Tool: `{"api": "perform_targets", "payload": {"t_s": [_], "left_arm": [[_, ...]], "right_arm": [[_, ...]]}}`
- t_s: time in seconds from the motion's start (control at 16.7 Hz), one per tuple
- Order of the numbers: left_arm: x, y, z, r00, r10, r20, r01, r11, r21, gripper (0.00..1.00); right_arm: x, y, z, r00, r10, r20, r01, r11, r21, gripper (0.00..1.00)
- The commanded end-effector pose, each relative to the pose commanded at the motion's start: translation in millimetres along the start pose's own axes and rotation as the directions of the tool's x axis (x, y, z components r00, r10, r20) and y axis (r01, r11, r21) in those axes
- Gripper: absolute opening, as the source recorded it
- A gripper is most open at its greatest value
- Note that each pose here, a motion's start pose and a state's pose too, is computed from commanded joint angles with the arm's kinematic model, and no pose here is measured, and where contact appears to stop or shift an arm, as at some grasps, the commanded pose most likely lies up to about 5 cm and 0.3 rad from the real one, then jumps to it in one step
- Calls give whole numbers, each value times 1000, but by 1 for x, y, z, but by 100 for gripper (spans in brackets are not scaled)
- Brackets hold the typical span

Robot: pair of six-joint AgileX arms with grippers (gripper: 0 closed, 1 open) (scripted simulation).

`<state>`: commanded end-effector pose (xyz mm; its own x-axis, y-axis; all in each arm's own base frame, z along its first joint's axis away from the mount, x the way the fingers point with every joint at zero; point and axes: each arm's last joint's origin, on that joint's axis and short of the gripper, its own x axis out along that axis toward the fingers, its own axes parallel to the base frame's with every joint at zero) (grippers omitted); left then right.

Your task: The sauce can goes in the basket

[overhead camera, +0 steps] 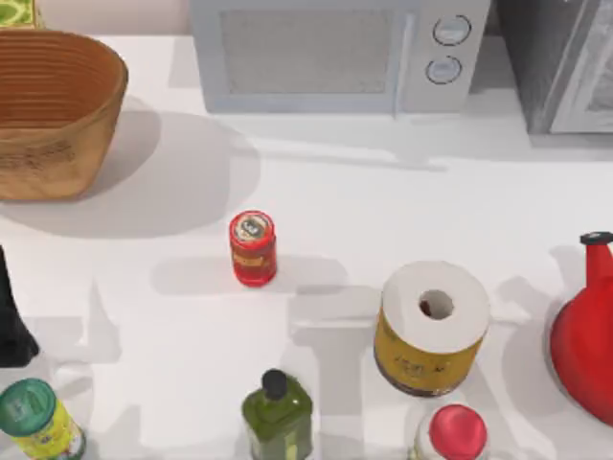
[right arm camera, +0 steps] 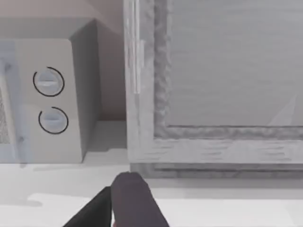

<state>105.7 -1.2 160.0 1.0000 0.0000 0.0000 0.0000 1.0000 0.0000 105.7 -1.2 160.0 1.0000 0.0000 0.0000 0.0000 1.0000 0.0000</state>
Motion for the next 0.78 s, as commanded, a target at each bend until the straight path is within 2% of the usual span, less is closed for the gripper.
{"api": "perform_targets", "payload": {"t_s": [0.24, 0.42, 0.6, 0.78], "left_arm": [[1, 0, 4, 1000, -10, -17, 10, 1000, 27, 100], [6, -1, 19, 994, -65, -87, 75, 990, 121, 100], [22, -4, 37, 960, -178, -215, 228, 945, 235, 100], [55, -10, 50, 861, -340, -379, 460, 839, 291, 100]], "right_arm": [[0, 0, 0, 1000, 0, 0, 0, 1000, 0, 100], [0, 0, 0, 1000, 0, 0, 0, 1000, 0, 100], [0, 0, 0, 1000, 0, 0, 0, 1000, 0, 100], [0, 0, 0, 1000, 0, 0, 0, 1000, 0, 100]]}}
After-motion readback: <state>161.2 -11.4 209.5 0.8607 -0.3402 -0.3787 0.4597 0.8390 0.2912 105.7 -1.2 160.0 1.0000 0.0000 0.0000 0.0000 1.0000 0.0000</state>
